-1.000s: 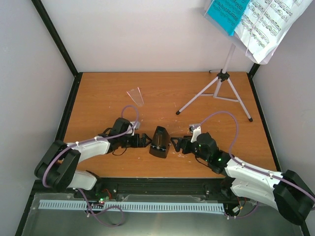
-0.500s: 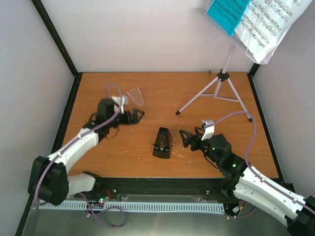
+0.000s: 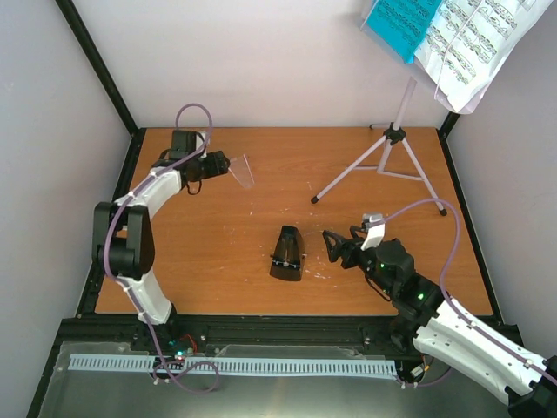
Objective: Pack up the instrument practice props
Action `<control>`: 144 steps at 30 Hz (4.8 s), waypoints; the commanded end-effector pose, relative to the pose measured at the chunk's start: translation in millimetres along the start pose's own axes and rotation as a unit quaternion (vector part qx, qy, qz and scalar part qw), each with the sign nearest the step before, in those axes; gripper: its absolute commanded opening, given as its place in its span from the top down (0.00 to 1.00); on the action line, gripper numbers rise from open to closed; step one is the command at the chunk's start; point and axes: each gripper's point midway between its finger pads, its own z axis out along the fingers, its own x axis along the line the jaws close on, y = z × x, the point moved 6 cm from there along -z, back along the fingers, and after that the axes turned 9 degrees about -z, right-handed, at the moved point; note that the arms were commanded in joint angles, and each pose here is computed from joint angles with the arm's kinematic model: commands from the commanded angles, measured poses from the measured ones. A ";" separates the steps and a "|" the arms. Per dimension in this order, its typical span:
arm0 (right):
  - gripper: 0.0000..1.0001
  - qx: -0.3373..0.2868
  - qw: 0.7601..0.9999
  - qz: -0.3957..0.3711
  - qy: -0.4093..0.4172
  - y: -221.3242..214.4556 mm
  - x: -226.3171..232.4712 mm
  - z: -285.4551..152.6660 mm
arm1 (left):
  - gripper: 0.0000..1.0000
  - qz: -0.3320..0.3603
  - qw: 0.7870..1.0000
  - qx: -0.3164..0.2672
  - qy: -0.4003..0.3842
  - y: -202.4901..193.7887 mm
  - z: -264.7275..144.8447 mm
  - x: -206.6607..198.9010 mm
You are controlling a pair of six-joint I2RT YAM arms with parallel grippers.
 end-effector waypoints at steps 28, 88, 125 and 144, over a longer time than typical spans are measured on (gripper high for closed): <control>0.07 -0.012 0.999 0.030 -0.003 -12.2 -9.5 -13.5 | 0.23 0.012 0.999 -0.036 -0.020 25.6 -67.8 15.6; 0.03 0.084 0.991 -0.055 0.092 26.9 37.2 57.2 | 0.41 0.050 0.991 0.046 -0.115 66.6 68.2 51.4; 0.04 0.145 0.985 -0.048 0.078 19.2 39.5 80.7 | 0.37 0.319 0.945 0.000 -0.076 125.5 143.7 94.0; 0.05 0.149 0.985 -0.044 0.079 17.0 40.5 89.1 | 0.41 0.329 0.933 0.060 -0.135 82.4 158.8 86.0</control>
